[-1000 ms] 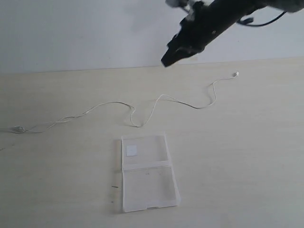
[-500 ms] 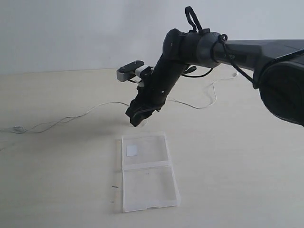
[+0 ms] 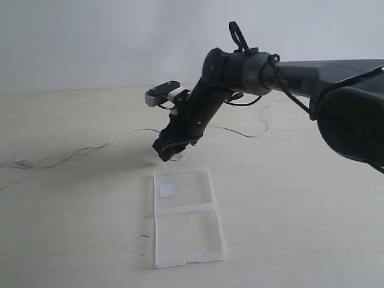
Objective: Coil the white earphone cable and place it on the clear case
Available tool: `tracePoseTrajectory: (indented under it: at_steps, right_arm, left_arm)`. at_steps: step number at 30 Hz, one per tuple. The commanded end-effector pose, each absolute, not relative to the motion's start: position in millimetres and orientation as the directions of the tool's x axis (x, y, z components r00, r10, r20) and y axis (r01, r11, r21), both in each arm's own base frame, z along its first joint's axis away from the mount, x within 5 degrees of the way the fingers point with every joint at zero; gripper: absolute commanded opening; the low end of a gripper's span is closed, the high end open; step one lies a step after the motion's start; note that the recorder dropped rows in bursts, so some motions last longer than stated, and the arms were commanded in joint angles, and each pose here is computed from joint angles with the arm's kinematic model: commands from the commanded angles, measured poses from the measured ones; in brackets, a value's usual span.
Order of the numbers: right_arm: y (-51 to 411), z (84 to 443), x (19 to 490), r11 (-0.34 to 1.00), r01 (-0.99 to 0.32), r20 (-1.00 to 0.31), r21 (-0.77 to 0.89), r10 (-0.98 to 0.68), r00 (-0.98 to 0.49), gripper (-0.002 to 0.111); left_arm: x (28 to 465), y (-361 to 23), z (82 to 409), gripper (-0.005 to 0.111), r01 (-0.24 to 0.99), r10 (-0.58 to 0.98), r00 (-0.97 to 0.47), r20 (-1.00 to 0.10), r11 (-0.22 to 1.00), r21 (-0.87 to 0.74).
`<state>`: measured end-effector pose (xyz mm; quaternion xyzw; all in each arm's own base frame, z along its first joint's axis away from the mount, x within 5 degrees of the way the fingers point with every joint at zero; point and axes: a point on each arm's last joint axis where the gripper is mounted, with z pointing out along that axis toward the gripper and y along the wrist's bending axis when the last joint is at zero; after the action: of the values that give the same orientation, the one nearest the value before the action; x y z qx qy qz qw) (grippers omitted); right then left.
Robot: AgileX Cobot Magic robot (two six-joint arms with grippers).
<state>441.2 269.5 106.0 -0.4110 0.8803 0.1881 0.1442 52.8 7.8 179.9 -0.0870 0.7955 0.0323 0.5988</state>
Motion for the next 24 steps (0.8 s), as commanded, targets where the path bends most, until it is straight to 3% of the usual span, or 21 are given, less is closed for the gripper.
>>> tracePoseTrajectory:
  at_steps: [1,9,15,24]
  right_arm:
    - [283.7,102.7,442.1,0.604,-0.766,-0.431,0.219,-0.645,-0.631,0.046]
    - [276.7,96.3,445.6,0.677,-0.717,-0.358,0.165,-0.636,-0.683,0.043]
    - [275.7,93.7,445.6,0.675,-0.721,-0.349,0.155,-0.645,-0.679,-0.001]
    - [277.5,111.3,447.6,0.646,-0.75,-0.375,0.141,-0.667,-0.644,0.0]
  left_arm:
    - [52.8,7.3,181.4,0.0,-0.17,-0.099,-0.25,-0.963,0.984,-0.057]
    - [52.8,7.3,181.4,0.0,-0.17,-0.099,-0.25,-0.963,0.984,-0.057]
    - [52.8,7.3,181.4,0.0,-0.17,-0.099,-0.25,-0.963,0.984,-0.057]
    - [52.8,7.3,181.4,0.0,-0.17,-0.099,-0.25,-0.963,0.984,-0.057]
